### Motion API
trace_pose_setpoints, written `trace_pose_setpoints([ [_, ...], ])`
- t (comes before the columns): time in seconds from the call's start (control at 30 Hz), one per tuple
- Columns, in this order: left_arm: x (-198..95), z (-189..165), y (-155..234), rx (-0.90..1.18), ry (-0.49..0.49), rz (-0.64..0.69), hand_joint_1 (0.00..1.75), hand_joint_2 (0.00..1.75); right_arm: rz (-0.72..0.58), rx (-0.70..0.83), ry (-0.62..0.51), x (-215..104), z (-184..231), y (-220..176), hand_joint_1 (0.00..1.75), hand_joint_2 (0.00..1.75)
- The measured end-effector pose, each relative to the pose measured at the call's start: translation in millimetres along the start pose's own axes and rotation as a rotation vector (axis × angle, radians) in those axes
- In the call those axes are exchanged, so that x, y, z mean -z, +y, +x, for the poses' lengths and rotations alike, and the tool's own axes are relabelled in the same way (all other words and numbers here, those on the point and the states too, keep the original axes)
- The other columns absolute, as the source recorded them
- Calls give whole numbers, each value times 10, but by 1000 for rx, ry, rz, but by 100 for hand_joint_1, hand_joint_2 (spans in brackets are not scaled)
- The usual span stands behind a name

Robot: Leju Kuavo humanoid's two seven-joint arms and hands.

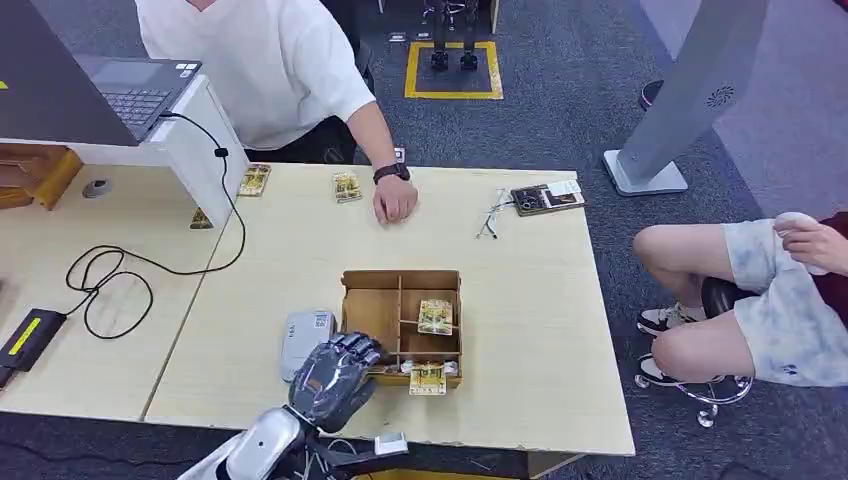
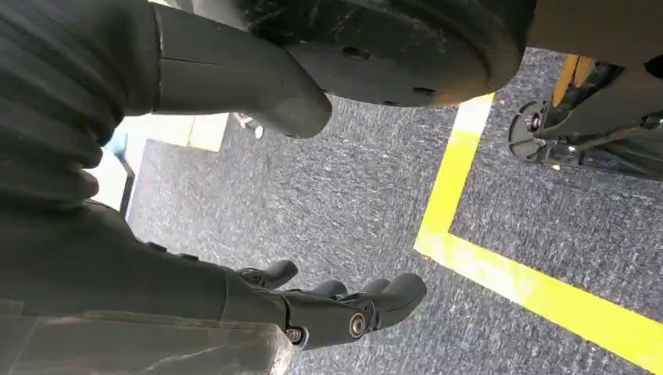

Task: Pass the card to the sensor for recognition and then transmit it.

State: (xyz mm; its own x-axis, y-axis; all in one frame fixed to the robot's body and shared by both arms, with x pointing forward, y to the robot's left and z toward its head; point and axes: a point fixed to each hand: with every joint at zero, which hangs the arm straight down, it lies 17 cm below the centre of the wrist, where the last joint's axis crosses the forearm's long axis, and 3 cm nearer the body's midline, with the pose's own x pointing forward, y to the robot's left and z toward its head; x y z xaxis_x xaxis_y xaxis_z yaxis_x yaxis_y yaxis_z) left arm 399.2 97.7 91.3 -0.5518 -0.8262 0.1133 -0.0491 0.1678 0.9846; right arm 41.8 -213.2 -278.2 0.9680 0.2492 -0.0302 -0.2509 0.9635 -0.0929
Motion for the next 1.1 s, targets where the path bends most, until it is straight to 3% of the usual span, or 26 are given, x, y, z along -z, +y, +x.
trace_pose_setpoints([
  [0.63, -25, 92, 66, -17, -26, 53, 175, 175, 0, 4, 1, 1, -2, -4, 0, 175],
  [0.77, -57, 139, 253, -32, -45, 165, 175, 175, -3, 0, 2, 1, -4, -8, 0, 175],
  [0.9, -103, 217, 630, -70, -68, 351, 175, 175, -7, -14, 0, 3, -3, -15, 0, 175],
  [1.1, -81, 416, 1159, -105, -146, 517, 175, 175, -13, -34, -3, 4, -4, -24, 0, 175],
])
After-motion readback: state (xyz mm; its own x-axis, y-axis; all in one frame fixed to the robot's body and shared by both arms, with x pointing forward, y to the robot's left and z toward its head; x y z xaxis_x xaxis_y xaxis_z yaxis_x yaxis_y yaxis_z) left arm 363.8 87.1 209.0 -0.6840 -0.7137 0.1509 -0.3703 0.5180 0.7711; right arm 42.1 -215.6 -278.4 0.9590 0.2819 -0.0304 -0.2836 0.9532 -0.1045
